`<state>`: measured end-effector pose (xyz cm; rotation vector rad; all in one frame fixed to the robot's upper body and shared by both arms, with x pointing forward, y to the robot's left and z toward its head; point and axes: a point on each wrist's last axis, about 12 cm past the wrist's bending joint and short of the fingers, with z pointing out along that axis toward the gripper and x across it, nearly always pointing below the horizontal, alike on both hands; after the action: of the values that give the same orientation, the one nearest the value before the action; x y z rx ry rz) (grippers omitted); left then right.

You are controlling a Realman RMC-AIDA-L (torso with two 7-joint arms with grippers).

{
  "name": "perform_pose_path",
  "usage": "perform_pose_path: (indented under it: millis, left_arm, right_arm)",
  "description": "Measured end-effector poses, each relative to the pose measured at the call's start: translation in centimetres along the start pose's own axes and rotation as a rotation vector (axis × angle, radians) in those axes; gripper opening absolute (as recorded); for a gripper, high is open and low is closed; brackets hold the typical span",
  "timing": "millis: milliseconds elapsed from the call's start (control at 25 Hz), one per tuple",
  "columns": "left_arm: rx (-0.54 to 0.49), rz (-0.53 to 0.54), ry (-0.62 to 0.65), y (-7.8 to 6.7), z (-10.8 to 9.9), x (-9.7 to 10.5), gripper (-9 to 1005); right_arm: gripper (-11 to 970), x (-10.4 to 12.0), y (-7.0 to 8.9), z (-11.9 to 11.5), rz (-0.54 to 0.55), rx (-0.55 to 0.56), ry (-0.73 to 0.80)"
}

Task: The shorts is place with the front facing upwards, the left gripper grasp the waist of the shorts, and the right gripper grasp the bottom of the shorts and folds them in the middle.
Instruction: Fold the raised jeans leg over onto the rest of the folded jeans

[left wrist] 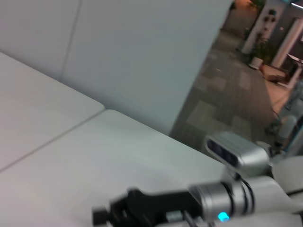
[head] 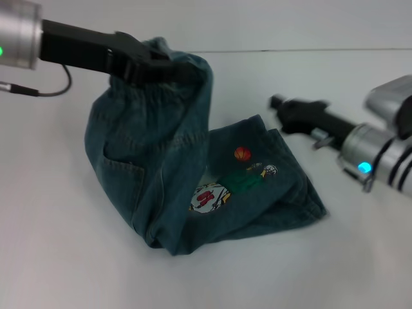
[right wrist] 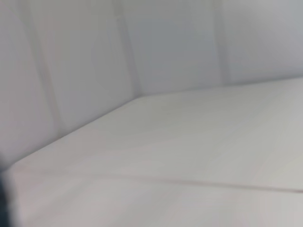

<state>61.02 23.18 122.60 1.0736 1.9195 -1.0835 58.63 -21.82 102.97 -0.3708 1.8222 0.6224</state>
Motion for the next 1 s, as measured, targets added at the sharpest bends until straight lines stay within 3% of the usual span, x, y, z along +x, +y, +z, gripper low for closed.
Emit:
perform_pose_path:
  millis: [160,400,760,1000]
  left_arm:
    - [0.044,0.016,0.023,-0.7,1.9,-0.1,36]
    - [0.122,0.040,0.049,-1.7,5.2,-0.2,60]
    - [0.158,0.076,0.155,-2.8,11.5,0.2,113]
    - [0.107,0.049,0.211,-2.5,14.8,1.0,149]
  right_arm:
    - [-1,-0.9,-2.5,-1.1,0.054,0.127,-0.074]
    - [-1,-2.1,-4.6,-2.1,0.119,0.241,-0.172]
    - [-1,-2.7,-5.3,-2.6,0.162,0.273,-0.233]
    - [-2,-2.3,-4.9,-2.6,0.173,0.268,-0.230]
